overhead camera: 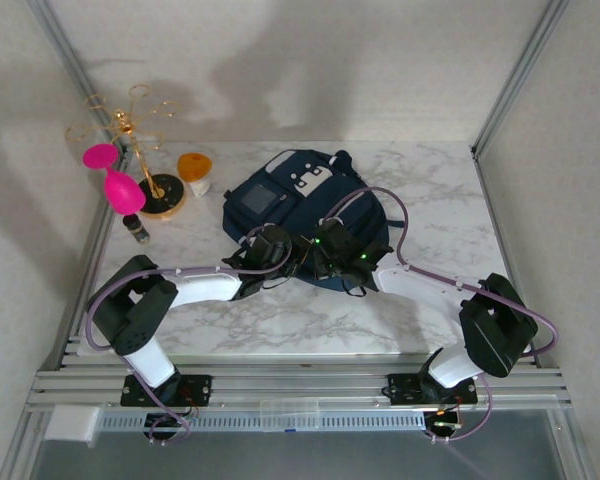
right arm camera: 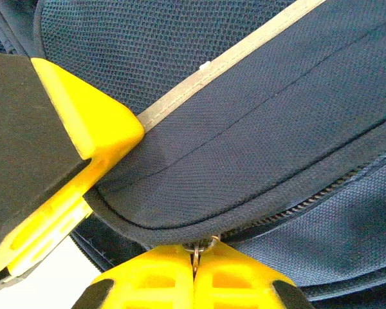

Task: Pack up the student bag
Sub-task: Zip the student bag at the center of the table.

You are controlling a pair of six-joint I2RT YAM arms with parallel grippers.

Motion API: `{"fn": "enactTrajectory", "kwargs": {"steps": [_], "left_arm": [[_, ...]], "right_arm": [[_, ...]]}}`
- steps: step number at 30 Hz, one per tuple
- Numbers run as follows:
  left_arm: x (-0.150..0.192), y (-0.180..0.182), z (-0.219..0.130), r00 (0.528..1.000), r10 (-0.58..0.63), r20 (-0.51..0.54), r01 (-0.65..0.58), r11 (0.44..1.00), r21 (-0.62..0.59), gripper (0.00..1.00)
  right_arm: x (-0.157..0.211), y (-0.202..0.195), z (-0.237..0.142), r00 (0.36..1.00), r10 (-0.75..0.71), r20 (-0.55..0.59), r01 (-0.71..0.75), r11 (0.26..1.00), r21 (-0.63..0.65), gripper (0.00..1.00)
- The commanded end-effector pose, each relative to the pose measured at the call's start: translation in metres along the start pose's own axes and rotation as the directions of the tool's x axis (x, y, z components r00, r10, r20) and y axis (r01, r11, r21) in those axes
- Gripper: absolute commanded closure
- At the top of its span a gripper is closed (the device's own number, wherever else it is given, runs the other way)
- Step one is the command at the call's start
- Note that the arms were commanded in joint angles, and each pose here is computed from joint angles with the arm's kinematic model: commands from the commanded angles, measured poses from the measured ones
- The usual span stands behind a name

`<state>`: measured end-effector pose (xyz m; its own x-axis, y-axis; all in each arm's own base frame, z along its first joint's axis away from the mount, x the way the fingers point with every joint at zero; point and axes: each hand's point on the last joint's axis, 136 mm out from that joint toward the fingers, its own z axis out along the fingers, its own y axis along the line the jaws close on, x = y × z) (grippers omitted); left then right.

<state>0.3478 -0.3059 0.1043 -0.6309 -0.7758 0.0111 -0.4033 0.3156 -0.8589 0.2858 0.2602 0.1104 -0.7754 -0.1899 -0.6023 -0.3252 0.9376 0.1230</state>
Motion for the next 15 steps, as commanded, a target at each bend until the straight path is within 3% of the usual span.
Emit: {"fn": "enactTrajectory", "kwargs": {"steps": [1, 7, 10, 12, 15], "left_arm": [[-0.038, 0.008, -0.008, 0.992, 0.030, 0.119, -0.026, 0.999, -0.036, 1.00], [-0.080, 0.030, -0.039, 0.978, 0.184, 0.103, -0.170, 0.977, -0.129, 1.00], [-0.110, 0.043, -0.053, 0.953, 0.300, 0.041, -0.283, 0.930, -0.236, 1.00], [-0.130, 0.040, -0.062, 0.939, 0.343, 0.033, -0.324, 0.910, -0.260, 1.00], [-0.142, 0.020, -0.067, 0.927, 0.375, 0.017, -0.364, 0.910, -0.199, 1.00]], "right_arm": [[-0.014, -0.005, -0.012, 0.999, 0.000, 0.052, 0.001, 1.000, -0.009, 1.00], [-0.011, -0.054, -0.023, 0.999, -0.024, 0.045, 0.016, 0.982, 0.186, 1.00], [-0.014, -0.070, -0.027, 0.999, 0.002, 0.045, -0.011, 0.977, 0.215, 1.00], [-0.025, -0.058, -0.028, 0.997, -0.007, 0.073, -0.005, 0.987, 0.160, 1.00], [-0.034, -0.014, -0.025, 0.995, -0.041, 0.089, 0.042, 0.999, -0.009, 1.00]]}}
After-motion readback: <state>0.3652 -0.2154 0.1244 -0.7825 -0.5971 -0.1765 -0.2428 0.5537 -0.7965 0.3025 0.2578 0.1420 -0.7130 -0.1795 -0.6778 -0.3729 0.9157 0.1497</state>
